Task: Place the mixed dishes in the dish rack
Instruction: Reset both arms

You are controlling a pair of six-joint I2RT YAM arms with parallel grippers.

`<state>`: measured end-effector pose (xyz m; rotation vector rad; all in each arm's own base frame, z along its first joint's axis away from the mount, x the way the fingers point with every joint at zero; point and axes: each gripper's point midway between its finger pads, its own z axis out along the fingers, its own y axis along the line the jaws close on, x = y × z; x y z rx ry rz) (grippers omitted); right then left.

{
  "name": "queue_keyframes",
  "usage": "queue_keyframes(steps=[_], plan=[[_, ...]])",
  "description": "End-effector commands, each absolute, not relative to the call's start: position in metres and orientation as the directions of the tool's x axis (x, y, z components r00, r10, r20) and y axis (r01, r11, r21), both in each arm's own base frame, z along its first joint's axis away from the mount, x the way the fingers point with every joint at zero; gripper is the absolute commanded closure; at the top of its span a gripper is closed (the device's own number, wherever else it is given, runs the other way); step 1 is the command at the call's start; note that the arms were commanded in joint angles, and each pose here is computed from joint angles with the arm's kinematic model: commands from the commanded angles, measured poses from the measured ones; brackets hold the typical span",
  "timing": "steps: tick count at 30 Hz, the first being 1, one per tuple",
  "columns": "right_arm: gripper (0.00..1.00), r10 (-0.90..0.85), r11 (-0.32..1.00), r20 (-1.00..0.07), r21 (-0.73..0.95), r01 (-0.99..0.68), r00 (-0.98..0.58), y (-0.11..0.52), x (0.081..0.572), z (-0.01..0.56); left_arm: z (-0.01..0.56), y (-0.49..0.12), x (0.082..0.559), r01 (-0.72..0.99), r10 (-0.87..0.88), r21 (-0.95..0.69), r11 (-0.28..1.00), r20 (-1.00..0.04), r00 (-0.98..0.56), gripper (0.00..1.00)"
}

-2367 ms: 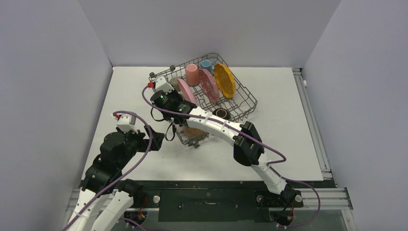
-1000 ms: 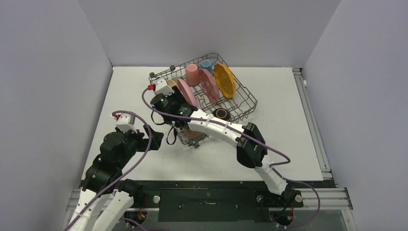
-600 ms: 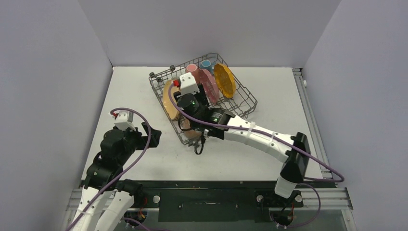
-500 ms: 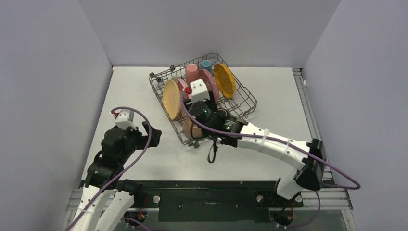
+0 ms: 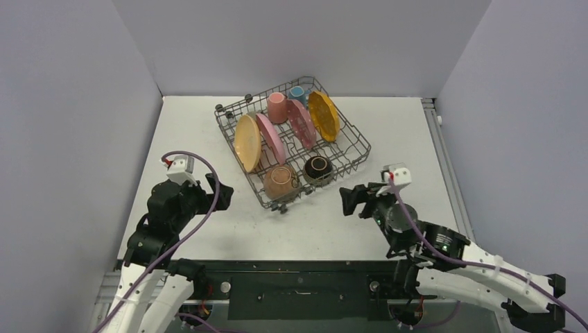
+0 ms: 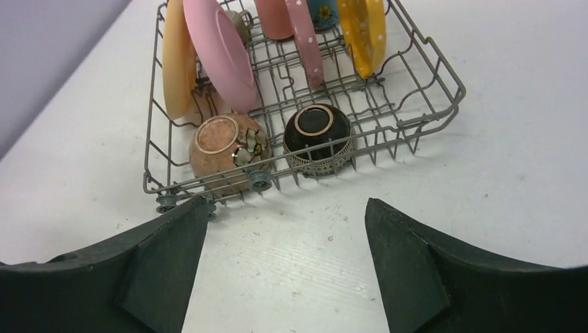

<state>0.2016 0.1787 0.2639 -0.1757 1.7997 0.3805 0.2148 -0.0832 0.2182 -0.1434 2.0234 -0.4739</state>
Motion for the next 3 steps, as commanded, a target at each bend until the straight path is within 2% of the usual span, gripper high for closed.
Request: queue_keyframes(steps=[1, 3], plan=[[0.21, 0.163, 0.923, -0.941, 0.251, -0.291, -0.295, 0.1527, 0.1852, 0.2478, 0.2344, -0.0816, 0.2216, 0.119, -0.310, -0.391, 0.913, -0.852, -0.422, 0.04], [0.20, 0.171, 0.928, -0.939, 0.255, -0.272, -0.297, 0.1441, 0.1836, 0.2458, 0.2344, -0.0803, 0.2220, 0.113, -0.311, -0.389, 0.914, -0.853, -0.419, 0.04]])
